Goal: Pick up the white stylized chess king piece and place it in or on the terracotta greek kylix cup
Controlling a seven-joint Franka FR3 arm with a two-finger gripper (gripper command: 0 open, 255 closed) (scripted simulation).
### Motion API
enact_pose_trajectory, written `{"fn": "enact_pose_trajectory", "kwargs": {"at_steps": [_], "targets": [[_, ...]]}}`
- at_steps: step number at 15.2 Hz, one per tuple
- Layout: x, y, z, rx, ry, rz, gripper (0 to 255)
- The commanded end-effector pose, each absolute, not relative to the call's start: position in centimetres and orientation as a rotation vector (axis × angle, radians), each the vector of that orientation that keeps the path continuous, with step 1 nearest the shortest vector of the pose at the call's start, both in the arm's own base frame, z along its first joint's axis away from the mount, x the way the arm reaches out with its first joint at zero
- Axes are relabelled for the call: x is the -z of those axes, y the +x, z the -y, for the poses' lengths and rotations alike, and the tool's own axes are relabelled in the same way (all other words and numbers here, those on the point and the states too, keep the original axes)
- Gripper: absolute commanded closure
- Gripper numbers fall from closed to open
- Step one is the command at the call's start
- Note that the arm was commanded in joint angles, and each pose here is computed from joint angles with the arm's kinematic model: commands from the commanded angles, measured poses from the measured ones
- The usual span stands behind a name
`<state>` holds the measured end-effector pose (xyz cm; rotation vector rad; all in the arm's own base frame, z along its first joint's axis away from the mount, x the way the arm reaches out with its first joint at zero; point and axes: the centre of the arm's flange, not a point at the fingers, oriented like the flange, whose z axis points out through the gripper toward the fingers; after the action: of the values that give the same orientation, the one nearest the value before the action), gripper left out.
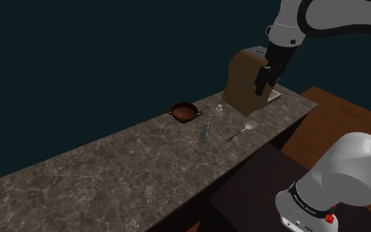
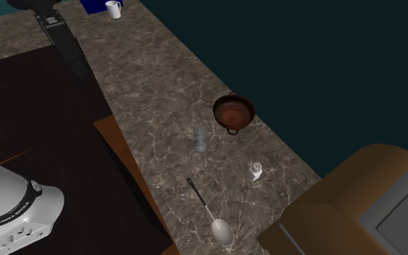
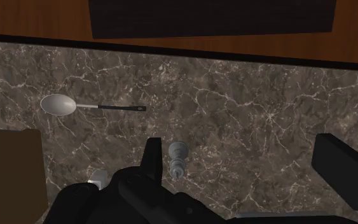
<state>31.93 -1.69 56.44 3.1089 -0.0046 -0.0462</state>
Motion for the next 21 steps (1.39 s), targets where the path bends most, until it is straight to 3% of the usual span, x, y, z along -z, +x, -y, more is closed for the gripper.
{"fn": "enact_pose_trajectory", "kwargs": {"at_steps": [1,21], "targets": [[-56.4,31.9,1.7,0.046,3.109,0.005,0],[-34.1,44.3,4.6,-0.104,3.100,0.055,0]]}}
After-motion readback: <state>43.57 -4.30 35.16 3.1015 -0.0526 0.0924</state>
